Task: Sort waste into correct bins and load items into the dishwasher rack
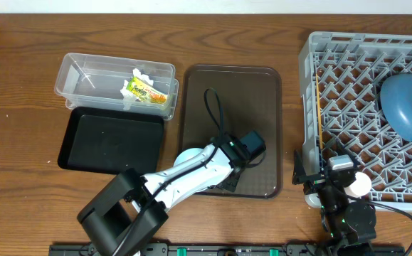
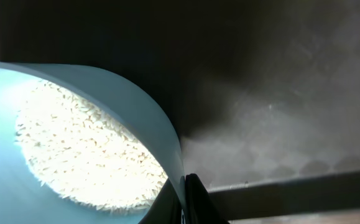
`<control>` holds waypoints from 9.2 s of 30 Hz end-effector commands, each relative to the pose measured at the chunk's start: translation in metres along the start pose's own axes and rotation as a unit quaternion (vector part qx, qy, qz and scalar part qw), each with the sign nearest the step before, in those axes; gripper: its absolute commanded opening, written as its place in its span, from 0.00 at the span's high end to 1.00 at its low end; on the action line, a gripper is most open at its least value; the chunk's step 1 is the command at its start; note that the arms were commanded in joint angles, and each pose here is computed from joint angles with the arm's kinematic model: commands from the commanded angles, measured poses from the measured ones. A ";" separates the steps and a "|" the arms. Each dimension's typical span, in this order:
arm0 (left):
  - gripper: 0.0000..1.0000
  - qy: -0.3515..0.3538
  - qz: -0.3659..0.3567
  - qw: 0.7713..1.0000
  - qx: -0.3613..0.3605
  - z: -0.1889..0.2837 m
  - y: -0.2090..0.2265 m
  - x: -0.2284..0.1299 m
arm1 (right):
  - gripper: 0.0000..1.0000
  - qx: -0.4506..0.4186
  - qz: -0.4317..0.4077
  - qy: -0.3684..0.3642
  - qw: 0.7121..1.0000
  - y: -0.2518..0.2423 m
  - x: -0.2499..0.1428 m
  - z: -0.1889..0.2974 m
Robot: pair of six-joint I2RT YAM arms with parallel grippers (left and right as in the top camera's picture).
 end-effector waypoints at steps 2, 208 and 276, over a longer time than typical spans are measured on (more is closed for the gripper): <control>0.94 -0.028 -0.020 0.997 -0.071 0.044 -0.013 0.009 | 0.01 0.002 0.002 -0.002 1.000 0.001 0.000 0.000; 0.12 -0.208 0.072 0.686 -0.694 0.110 -0.094 0.246 | 0.01 0.002 0.002 -0.001 1.000 0.001 0.000 0.000; 0.05 -0.639 0.192 0.740 -0.081 0.143 0.230 -0.048 | 0.01 0.002 0.002 -0.001 1.000 0.001 0.000 0.000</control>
Point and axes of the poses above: each gripper's point midway between its finger pads, its own z axis back along the fingers, its own y axis along the line the jaws close on, x = y × z, the point moved 5 cm from there along z, back along the fingers, and after that the axes turned 11 degrees about z, right-handed, at the moved point
